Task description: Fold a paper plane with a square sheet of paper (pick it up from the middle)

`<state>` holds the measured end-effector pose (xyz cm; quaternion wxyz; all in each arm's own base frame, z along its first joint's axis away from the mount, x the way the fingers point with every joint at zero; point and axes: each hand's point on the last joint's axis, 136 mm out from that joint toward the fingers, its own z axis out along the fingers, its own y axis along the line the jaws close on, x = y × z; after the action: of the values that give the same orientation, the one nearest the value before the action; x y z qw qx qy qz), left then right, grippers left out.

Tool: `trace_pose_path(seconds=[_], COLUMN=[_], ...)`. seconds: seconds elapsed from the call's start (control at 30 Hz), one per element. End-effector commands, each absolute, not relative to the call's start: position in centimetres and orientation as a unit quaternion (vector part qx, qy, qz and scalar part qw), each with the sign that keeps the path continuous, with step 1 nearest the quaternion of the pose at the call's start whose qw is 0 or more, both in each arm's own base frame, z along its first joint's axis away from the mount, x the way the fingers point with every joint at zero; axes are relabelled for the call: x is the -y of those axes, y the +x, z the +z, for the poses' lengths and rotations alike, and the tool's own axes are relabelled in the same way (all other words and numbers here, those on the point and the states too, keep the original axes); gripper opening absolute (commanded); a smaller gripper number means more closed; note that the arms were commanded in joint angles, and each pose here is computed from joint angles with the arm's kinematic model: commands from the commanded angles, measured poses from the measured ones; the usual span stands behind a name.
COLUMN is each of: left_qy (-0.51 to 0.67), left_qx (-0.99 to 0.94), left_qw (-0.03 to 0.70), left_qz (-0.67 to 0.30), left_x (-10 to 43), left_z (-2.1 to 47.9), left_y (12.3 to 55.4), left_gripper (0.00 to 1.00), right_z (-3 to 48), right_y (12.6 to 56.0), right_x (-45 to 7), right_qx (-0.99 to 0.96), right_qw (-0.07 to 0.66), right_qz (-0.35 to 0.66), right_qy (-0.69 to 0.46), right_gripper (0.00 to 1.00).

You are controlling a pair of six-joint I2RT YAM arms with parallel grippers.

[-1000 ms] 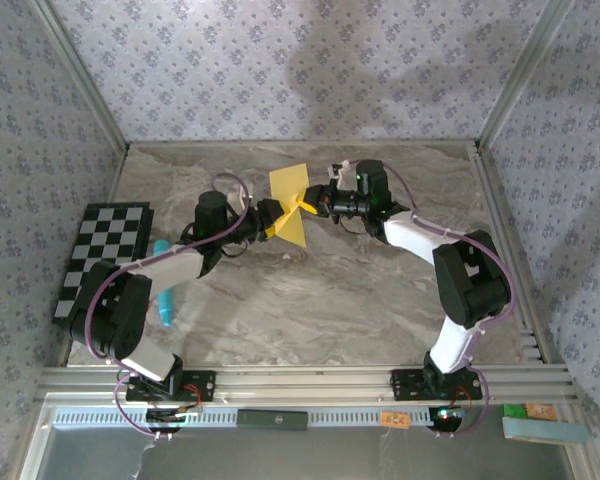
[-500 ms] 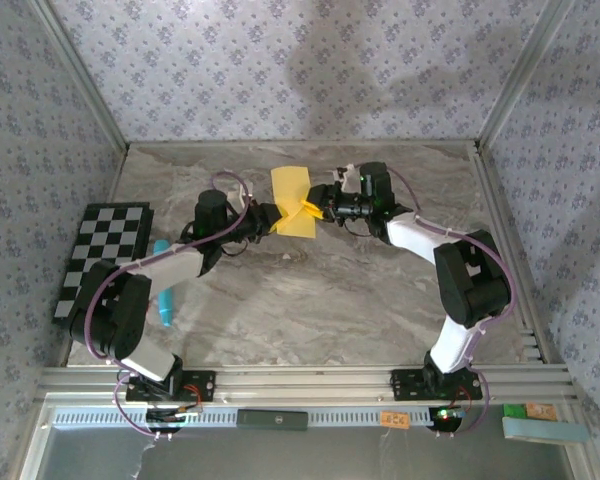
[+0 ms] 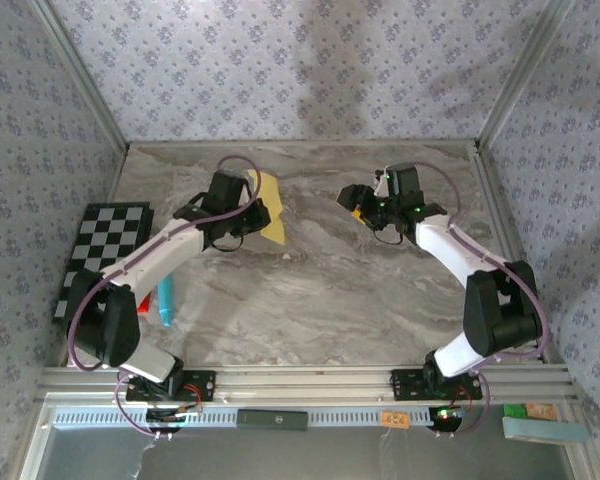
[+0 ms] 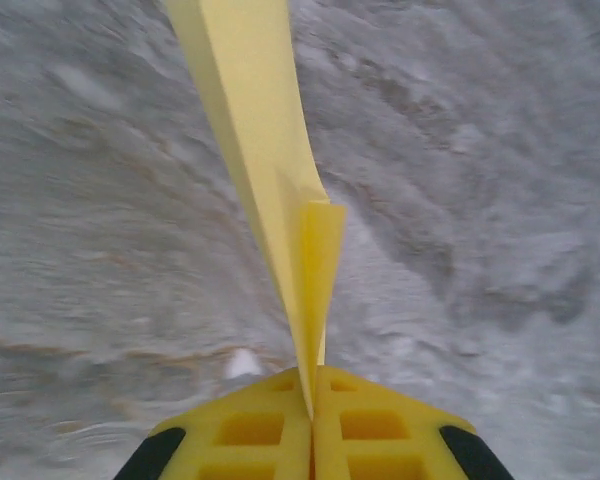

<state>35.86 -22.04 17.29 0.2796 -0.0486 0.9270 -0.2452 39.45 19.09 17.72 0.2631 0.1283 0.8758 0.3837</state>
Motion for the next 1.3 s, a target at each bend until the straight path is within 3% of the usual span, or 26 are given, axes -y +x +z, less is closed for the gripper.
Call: trace_pose_path(seconds=[0.0, 0.23, 0.43, 0.7, 0.87, 1.07, 1.27], left_qy=[0.01, 0.064, 0.087, 0.057, 0.055, 0.015, -0.031], left_qx=[-0.967, -0.943, -0.942, -0.988, -0.992, -0.975, -0.95], left_qw=[0.254, 0.258, 0.232, 0.135, 0.097, 0.091, 0.153], left_qz=[-0.007, 0.201, 0.224, 0.045, -0.064, -0.204, -0.269], left_x=[16.1, 14.8, 17.3, 23.5, 27.1, 28.8, 26.2], left_z=[15.0, 15.4, 12.4, 5.7, 4.7, 6.7, 12.0], left_y=[33.9, 35.5, 36.4, 35.2, 34.4, 35.2, 36.7], left_gripper=[0.08, 0.08, 0.09, 0.2, 0.39, 0.52, 0.6], right_z=[17.9, 18.2, 17.3, 16.6, 16.4, 15.9, 14.2], right_y=[39.2, 38.9, 38.7, 38.6, 38.6, 38.6, 38.4], right_x=[-16.7, -14.9, -13.8, -12.9, -12.9, -13.7, -18.1], right_qx=[-0.895, -0.894, -0.898, -0.895, -0.895, -0.896, -0.913], right_qw=[0.304, 0.334, 0.328, 0.321, 0.317, 0.305, 0.261], right_qz=[0.307, 0.271, 0.255, 0.259, 0.261, 0.272, 0.292], right_qy=[0.113, 0.125, 0.147, 0.172, 0.174, 0.171, 0.114], right_gripper=[0.71, 0.77, 0.77, 0.77, 0.76, 0.76, 0.76])
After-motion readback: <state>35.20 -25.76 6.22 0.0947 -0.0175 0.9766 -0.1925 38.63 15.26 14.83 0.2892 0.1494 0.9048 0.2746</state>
